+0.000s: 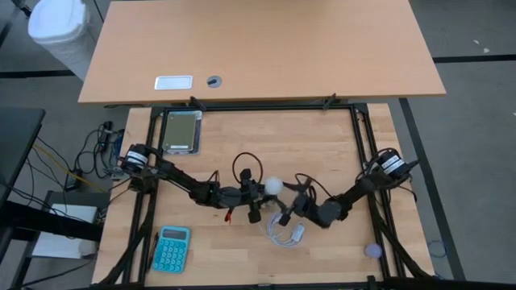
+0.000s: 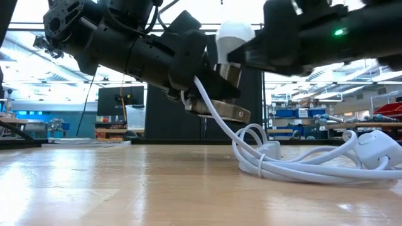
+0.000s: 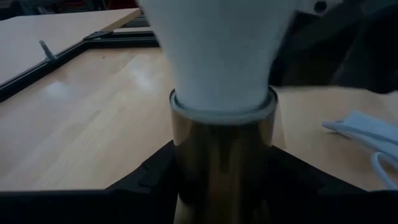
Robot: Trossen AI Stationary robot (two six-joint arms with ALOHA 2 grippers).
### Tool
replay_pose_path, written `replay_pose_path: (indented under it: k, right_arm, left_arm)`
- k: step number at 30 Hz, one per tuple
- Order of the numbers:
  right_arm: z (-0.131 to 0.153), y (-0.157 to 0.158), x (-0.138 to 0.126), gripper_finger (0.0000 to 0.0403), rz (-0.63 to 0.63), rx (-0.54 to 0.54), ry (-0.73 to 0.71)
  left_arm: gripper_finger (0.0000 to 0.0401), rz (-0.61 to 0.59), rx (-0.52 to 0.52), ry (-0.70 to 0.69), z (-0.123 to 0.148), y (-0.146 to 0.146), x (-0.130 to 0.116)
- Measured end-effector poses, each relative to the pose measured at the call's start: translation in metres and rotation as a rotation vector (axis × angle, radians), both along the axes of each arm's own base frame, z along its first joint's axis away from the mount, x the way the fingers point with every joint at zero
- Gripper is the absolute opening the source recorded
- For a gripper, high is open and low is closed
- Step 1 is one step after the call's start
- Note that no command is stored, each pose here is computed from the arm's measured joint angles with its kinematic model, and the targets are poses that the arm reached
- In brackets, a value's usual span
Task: Screw lightbulb
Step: Remove the lightbulb from the desk lamp
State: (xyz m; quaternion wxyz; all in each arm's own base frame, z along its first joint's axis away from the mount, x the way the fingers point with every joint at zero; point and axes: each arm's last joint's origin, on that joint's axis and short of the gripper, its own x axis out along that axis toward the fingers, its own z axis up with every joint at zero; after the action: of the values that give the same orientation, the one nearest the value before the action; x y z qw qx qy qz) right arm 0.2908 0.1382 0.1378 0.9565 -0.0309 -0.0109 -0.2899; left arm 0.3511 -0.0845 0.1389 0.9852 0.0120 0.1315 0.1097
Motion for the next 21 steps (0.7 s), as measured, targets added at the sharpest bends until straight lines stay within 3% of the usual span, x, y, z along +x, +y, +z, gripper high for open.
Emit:
replay_pose_path:
  k: [4, 6, 10, 15, 21]
  right_arm:
    - [0.004, 0.013, -0.016, 0.0249, -0.22, -0.038, 0.052]
    - [0.005, 0.018, -0.02, 0.0249, -0.253, -0.045, 0.068]
    - [0.005, 0.026, -0.023, 0.0248, -0.149, -0.034, 0.042]
    - [0.005, 0.023, -0.013, 0.0244, 0.084, 0.026, -0.036]
    - [-0.002, 0.003, 0.001, 0.0242, 0.118, 0.082, -0.028]
  left_arm:
    - [0.0188, -0.001, 0.003, -0.001, 0.0, -0.001, 0.0]
    - [0.0188, -0.006, 0.005, 0.003, 0.0, -0.002, -0.001]
    - [0.0188, 0.002, 0.007, -0.001, 0.0, 0.0, -0.001]
    - [0.0188, 0.017, 0.008, -0.005, 0.0, 0.0, -0.001]
    - [0.0188, 0.017, 0.004, -0.016, 0.001, 0.0, 0.0]
